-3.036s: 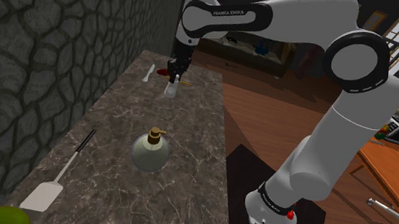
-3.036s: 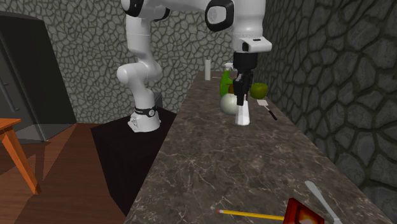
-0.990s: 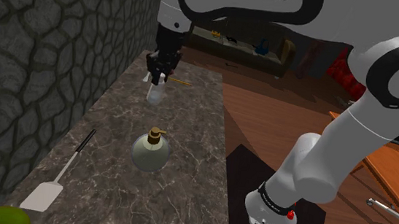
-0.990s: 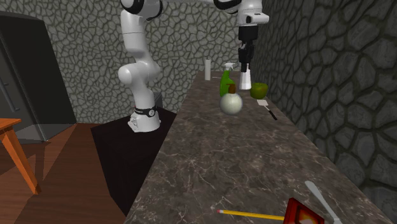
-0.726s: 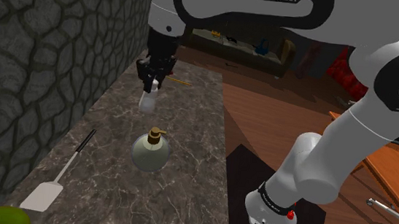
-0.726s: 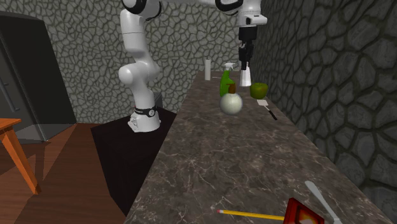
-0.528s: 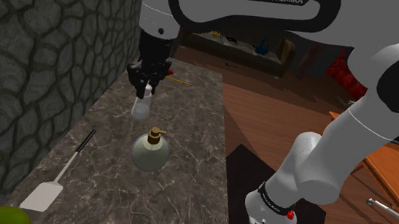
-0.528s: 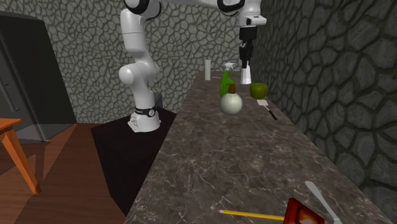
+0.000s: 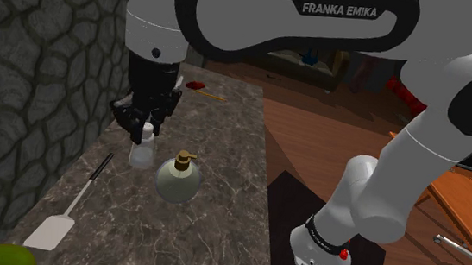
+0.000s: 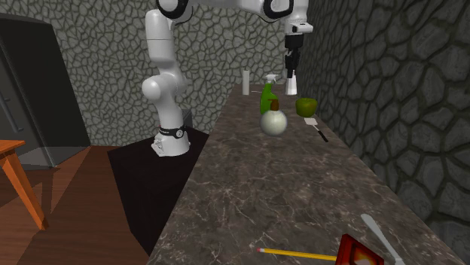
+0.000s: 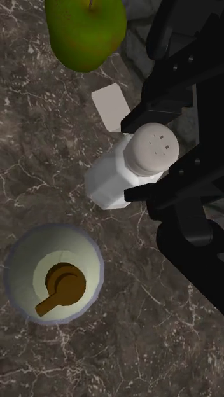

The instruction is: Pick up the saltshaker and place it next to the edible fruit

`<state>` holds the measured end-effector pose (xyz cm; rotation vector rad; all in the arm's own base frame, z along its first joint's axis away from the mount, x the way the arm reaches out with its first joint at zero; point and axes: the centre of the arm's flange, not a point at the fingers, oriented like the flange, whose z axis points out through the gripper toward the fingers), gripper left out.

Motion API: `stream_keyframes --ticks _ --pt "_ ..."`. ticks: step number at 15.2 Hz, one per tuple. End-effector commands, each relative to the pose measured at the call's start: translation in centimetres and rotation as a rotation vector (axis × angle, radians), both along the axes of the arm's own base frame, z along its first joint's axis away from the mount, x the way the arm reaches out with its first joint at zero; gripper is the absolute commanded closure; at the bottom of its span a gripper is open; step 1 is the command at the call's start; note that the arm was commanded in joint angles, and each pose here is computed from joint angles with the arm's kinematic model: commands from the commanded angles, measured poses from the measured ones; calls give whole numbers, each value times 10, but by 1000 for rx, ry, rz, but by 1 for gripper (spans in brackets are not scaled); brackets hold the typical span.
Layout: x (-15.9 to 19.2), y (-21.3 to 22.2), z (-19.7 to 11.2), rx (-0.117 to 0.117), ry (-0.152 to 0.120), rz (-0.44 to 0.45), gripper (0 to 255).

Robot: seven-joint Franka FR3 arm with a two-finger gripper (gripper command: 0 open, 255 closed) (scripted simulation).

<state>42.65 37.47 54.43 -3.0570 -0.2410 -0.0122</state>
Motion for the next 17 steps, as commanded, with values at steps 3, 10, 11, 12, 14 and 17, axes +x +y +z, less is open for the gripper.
stream_keyframes --ticks 3,10,11,12,14,17 --pt "-25 48 1 0 0 -2 255" --pt "-38 76 -26 0 0 -2 255" --pt "-38 76 -31 0 0 -2 255" --pt "-38 76 -36 0 0 -2 255" --pt "-38 76 -47 0 0 -2 255" --pt "-38 76 -63 0 0 -2 255"
